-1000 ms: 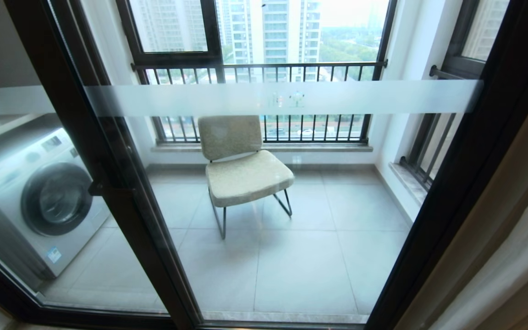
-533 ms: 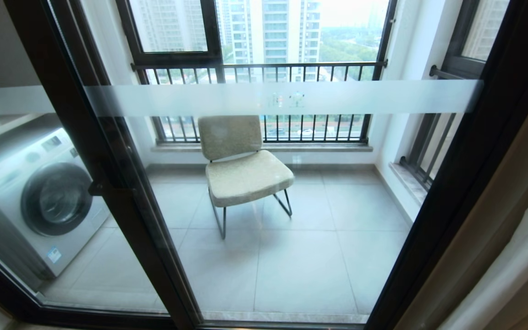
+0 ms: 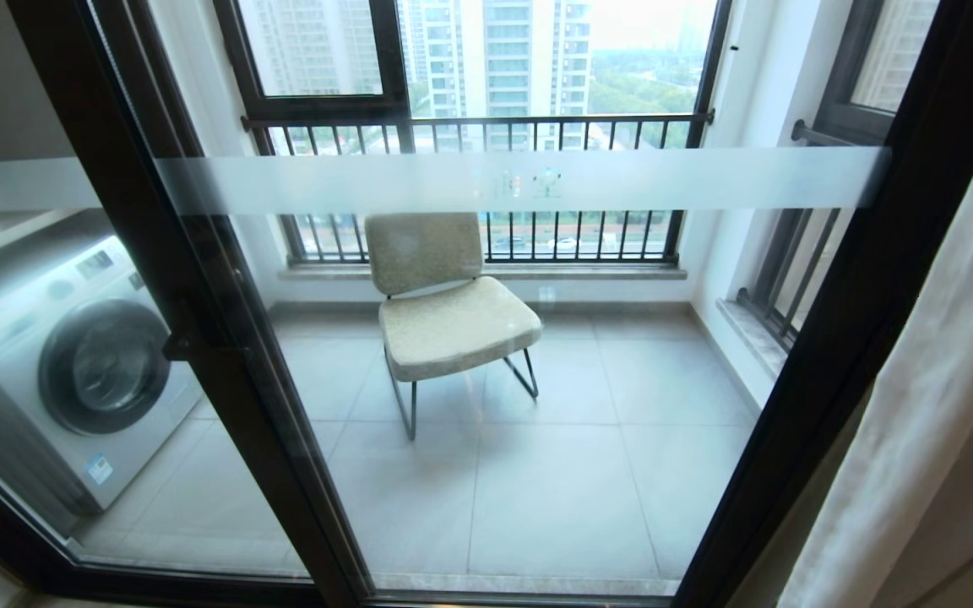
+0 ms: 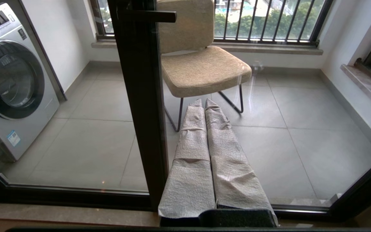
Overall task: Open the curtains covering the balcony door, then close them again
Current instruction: Close the inner curtains on both sides
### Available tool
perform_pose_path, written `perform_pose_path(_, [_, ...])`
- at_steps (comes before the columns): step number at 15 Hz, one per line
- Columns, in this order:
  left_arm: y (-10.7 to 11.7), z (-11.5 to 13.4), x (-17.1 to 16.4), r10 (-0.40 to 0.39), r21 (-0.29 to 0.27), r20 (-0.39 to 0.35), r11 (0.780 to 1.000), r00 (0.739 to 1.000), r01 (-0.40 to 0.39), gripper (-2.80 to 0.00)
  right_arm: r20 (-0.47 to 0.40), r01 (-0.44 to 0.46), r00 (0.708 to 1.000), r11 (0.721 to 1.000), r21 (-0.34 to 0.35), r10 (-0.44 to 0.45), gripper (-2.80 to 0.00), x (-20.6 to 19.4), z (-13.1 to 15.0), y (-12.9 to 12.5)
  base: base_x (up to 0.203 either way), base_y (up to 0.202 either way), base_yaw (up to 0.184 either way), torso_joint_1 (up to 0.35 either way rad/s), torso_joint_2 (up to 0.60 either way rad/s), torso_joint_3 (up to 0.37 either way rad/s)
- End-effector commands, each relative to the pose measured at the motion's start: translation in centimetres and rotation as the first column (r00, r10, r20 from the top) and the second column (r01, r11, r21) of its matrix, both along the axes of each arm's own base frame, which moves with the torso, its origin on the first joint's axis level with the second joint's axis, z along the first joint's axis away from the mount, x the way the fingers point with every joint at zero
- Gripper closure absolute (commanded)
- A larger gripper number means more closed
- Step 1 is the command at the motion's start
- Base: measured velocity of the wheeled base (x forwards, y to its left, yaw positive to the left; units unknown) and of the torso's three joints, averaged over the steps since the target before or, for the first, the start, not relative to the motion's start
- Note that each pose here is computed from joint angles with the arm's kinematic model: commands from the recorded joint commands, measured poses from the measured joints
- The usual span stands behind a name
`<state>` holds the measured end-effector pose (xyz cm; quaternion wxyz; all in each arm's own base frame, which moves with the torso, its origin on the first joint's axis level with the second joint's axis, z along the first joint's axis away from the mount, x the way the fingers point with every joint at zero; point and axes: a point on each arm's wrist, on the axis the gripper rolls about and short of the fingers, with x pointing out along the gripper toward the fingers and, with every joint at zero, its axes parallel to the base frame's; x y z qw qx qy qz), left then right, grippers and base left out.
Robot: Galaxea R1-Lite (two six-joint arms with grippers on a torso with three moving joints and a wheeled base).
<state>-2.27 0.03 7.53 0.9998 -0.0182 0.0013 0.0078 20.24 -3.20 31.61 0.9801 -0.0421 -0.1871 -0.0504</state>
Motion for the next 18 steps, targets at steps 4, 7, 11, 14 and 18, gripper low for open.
perform_pose_path(4, [0.0, 0.0, 0.0, 0.0, 0.0, 0.0, 1.0, 1.0, 0.0, 0.0, 0.026, -0.185, 0.982, 0.981, -0.063, 0.187, 0.0, 0.3, 1.0, 4.3, 0.0, 0.0, 0.0, 0.0, 0.0, 0.0])
perform_pose_path(7, [0.0, 0.0, 0.0, 0.0, 0.0, 0.0, 1.0, 1.0, 0.0, 0.0, -0.002, -0.265, 0.964, 0.961, -0.085, 0.266, 0.0, 0.4, 0.5, 6.3, 0.0, 0.0, 0.0, 0.0, 0.0, 0.0])
perform_pose_path(11, [0.0, 0.0, 0.0, 0.001, 0.0, 0.0, 1.0, 1.0, -0.001, 0.0, -0.038, -0.312, 0.95, 0.945, -0.1, 0.31, 0.0, 0.5, -0.1, 7.5, 0.0, 0.0, 0.0, 0.0, 0.0, 0.0])
perform_pose_path(14, [0.0, 0.0, 0.0, 0.0, 0.0, 0.0, 1.0, 1.0, 0.0, 0.0, -0.065, -0.304, 0.952, 0.948, -0.097, 0.299, 0.0, 0.6, -0.5, 7.4, 0.0, 0.0, 0.0, 0.0, 0.0, 0.0])
perform_pose_path(18, [0.0, 0.0, 0.0, 0.0, 0.0, 0.0, 1.0, 1.0, 0.0, 0.0, -0.069, -0.237, 0.97, 0.969, -0.071, 0.232, 0.0, 0.7, -0.6, 7.2, 0.0, 0.0, 0.0, 0.0, 0.0, 0.0])
